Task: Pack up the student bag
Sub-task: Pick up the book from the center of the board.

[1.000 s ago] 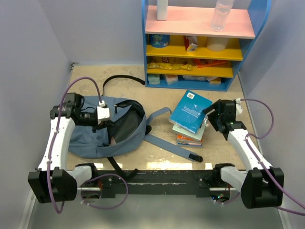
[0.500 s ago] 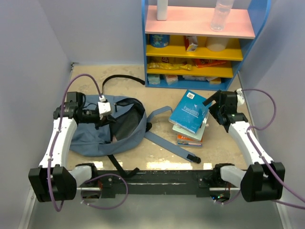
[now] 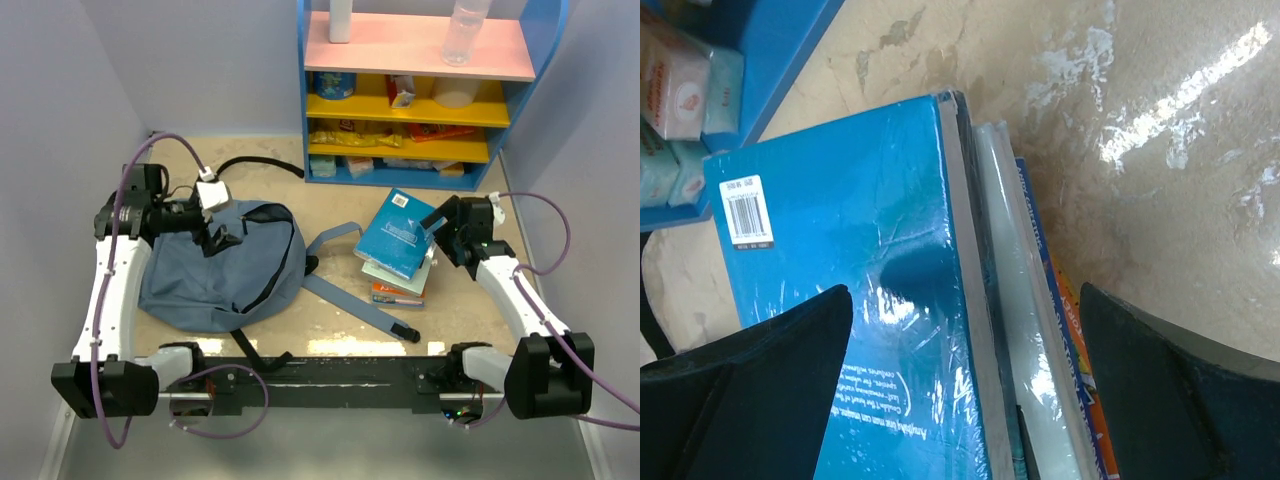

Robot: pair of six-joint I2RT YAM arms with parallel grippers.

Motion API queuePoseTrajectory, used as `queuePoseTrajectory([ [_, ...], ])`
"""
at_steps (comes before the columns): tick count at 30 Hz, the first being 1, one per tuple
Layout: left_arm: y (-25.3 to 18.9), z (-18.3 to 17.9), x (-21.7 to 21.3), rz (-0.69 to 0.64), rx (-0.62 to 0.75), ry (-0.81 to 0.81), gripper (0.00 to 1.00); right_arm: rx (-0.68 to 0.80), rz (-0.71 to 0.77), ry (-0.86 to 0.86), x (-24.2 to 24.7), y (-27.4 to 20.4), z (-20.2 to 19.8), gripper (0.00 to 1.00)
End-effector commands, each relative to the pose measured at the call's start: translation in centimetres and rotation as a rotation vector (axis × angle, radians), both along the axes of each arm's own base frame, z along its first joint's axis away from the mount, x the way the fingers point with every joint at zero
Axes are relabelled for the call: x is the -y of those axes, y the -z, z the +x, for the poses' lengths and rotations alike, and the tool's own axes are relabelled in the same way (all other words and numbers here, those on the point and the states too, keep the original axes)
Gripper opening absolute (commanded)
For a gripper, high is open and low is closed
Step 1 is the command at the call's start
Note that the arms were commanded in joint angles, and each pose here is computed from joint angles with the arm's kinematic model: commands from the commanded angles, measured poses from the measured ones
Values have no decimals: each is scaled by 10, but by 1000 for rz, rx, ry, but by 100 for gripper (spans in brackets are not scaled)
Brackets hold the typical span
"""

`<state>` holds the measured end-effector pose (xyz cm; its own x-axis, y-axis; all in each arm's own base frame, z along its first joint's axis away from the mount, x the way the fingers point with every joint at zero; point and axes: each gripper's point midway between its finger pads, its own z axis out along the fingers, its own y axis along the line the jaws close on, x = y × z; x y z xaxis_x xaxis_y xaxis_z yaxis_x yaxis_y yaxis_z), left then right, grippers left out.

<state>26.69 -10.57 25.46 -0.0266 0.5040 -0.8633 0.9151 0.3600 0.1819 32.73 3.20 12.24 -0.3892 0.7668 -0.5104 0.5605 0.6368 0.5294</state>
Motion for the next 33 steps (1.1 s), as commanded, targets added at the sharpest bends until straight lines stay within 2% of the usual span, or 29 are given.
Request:
queuePoseTrajectory([
  [1, -50, 4, 38, -153, 35, 57, 95, 38, 26, -13, -5, -5, 0, 99],
  [2, -46, 1, 63, -157, -8, 86, 96, 43, 29, -11, -5, -6, -1, 99],
  [3, -44, 12, 80, -160, 48, 109, 96, 48, 33, -12, -5, -6, -1, 99],
  [4, -39, 5, 108, -159, 52, 173, 96, 51, 44, -15, -7, -7, -1, 99],
  [5, -18, 19, 119, -147, -22, 142, 98, 55, 47, -16, -8, -8, -1, 99],
  [7, -11, 37, 149, -167, -16, 136, 99, 66, 61, -13, -9, -11, -2, 99],
  [8, 8, 50, 159, -140, -44, 118, 99, 71, 66, -13, -10, -11, -3, 99],
  [10, 11, 53, 189, -120, 7, 151, 100, 71, 75, -5, -10, -11, -5, 99],
  [11, 26, 67, 197, -79, 18, 119, 100, 73, 78, -7, -11, -11, -5, 99],
  [13, 22, 73, 220, -70, 48, 132, 100, 76, 92, 1, -11, -12, -6, 99],
  [14, 36, 85, 226, -39, 42, 104, 100, 79, 101, -1, -12, -12, -7, 99],
  [18, 23, 116, 257, -82, 105, 53, 100, 94, 141, 6, -16, -10, -11, 98],
  [24, 23, 132, 295, -107, 164, 16, 100, 100, 156, -6, -19, -13, -14, 97],
  [33, 86, 146, 306, 62, 221, 20, 100, 116, 163, -19, -22, -20, -12, 97],
])
